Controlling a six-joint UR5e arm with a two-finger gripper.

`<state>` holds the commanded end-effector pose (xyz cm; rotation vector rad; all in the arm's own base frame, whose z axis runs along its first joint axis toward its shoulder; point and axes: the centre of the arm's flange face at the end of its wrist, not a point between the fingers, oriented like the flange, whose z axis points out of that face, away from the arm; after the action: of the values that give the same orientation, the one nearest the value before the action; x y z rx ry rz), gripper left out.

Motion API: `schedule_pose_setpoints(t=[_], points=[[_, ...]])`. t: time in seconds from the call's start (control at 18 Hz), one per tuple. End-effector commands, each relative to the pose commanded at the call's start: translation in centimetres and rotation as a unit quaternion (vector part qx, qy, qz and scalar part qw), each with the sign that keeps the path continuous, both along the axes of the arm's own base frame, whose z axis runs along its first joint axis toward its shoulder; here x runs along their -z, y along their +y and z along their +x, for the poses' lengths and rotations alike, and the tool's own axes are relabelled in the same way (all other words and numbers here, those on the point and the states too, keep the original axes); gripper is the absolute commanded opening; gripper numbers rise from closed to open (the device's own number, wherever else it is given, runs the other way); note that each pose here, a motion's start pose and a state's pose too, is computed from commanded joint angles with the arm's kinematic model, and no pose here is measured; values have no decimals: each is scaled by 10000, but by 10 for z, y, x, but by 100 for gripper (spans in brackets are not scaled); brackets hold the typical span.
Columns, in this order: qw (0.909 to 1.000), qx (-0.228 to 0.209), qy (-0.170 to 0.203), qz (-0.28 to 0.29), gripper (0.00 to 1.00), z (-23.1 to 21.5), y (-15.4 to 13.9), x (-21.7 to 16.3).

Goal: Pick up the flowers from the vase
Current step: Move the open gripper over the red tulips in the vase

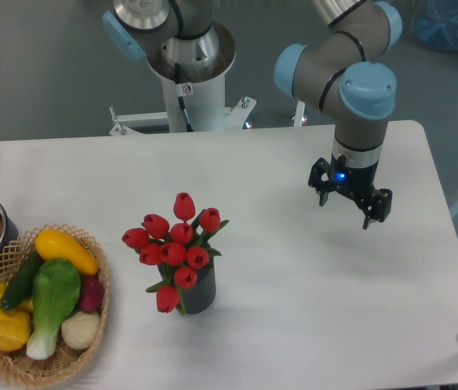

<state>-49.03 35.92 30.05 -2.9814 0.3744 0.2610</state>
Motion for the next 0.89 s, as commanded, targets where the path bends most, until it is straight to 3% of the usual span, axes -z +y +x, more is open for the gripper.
schedule_pose_setpoints(t=[0.44,0.61,0.89], points=[[10000,59,-32,58,100,7,4,1],[9955,196,-425,822,100,19,15,7],[9861,300,-642,1505,100,36,15,-7]])
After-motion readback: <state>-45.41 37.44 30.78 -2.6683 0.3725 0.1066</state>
